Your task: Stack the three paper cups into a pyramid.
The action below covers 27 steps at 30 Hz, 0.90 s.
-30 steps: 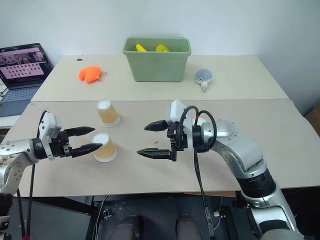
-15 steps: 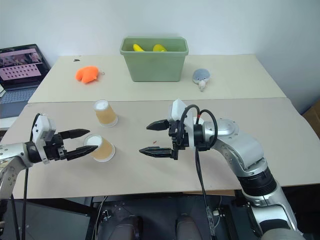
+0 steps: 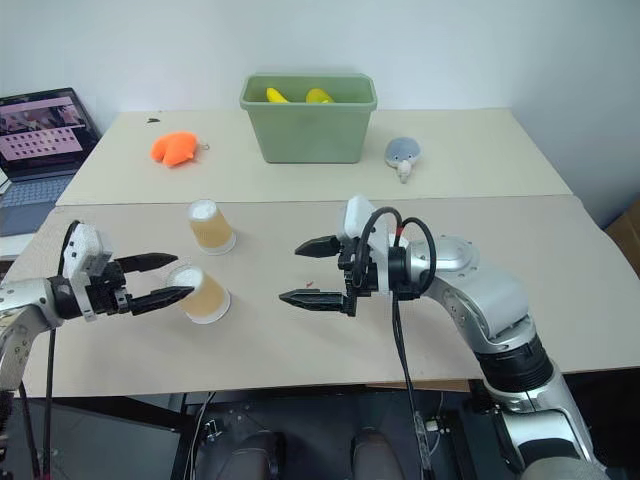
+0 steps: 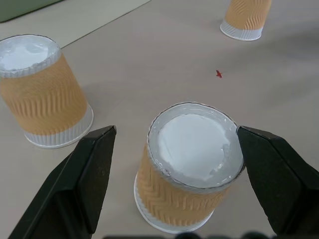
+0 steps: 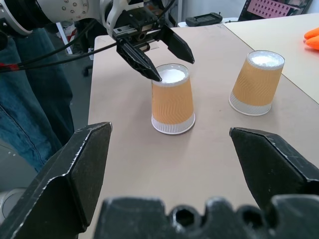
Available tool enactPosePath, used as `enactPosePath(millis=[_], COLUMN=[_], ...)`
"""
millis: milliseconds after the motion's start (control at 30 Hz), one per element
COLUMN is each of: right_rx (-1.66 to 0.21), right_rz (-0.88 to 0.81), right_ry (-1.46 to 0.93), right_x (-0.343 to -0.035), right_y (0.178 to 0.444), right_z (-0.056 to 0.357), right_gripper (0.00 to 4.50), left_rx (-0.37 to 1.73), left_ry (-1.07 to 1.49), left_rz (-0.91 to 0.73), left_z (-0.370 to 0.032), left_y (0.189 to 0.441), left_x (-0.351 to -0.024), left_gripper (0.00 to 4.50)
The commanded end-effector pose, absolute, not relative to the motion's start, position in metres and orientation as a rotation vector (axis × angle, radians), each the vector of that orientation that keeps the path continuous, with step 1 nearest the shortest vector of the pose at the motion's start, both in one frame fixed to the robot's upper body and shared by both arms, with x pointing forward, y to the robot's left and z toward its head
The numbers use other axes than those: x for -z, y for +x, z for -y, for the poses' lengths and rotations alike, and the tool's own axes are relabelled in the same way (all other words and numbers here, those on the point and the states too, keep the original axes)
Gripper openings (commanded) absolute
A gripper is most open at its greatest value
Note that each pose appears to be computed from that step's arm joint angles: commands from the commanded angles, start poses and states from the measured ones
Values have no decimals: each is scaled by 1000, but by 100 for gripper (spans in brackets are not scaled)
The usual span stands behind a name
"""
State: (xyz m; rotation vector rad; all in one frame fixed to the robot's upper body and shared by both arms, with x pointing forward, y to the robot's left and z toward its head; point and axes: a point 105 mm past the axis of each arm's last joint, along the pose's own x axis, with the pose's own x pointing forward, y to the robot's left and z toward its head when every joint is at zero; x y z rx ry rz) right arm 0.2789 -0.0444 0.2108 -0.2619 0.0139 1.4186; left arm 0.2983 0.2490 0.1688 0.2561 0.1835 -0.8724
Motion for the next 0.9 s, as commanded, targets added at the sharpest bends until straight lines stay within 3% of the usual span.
enactPosePath(millis=[33, 233, 900], right_rx=[-1413, -1420, -1384], right_rz=[45, 43, 71], right_ry=[-277, -277, -272], right_x=[-219, -218, -222], right_y=[277, 278, 281], right_z=[45, 45, 47], right_gripper=[448, 448, 448], left_rx=[885, 909, 963], left_ry=[256, 228, 284], left_rz=[-127, -132, -254], left_z=[-246, -246, -246], left_y=[299, 292, 290], left_x=[-193, -208, -175], left_gripper=[410, 410, 410])
